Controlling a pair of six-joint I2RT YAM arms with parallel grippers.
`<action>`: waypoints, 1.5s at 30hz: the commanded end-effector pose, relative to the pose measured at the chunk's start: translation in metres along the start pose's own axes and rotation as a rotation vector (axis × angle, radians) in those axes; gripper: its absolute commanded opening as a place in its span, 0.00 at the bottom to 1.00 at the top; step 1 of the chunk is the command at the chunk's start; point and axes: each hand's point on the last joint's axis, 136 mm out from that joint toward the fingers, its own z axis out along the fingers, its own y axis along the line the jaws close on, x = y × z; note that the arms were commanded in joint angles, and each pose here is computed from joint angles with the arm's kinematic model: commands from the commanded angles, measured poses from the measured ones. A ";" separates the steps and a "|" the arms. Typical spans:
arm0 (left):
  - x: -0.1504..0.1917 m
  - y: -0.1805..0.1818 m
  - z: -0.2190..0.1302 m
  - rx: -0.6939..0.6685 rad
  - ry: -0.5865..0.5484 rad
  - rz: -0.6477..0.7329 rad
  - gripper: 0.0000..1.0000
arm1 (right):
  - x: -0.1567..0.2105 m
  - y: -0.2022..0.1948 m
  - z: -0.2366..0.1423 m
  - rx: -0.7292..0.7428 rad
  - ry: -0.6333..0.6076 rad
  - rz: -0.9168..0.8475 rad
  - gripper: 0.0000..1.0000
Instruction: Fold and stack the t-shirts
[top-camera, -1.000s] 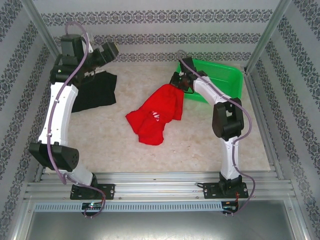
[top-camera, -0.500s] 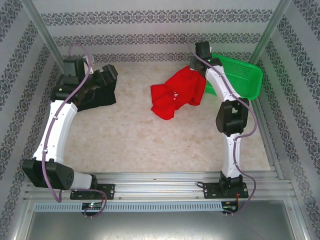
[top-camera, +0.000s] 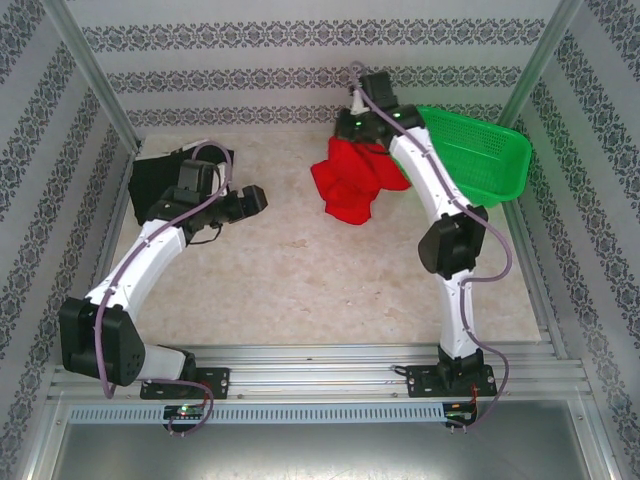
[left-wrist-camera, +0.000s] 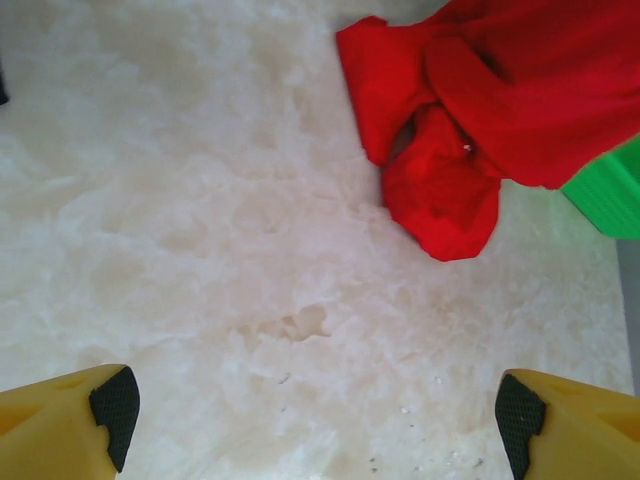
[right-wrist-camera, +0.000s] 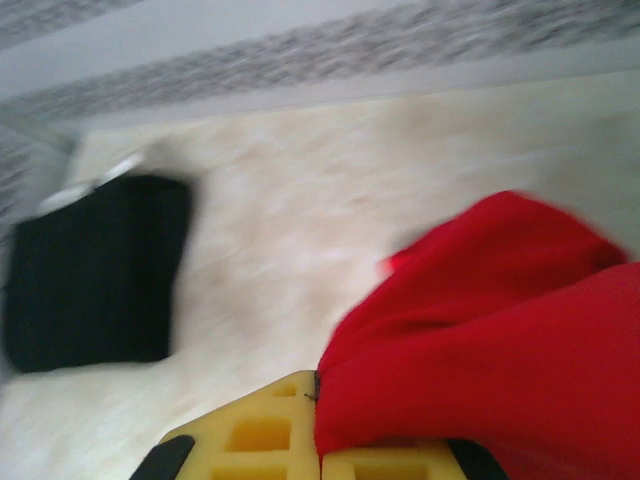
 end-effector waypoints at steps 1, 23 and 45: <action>-0.047 -0.011 -0.034 0.057 -0.179 -0.010 0.93 | -0.011 0.128 -0.083 -0.416 0.002 0.055 0.00; -0.024 0.006 -0.016 -0.039 -0.043 0.063 0.90 | 0.164 -0.125 -0.023 0.072 0.192 0.586 0.15; 0.177 0.033 -0.009 -0.180 0.578 -0.039 0.73 | 0.268 -0.084 -0.094 0.072 0.427 0.196 0.98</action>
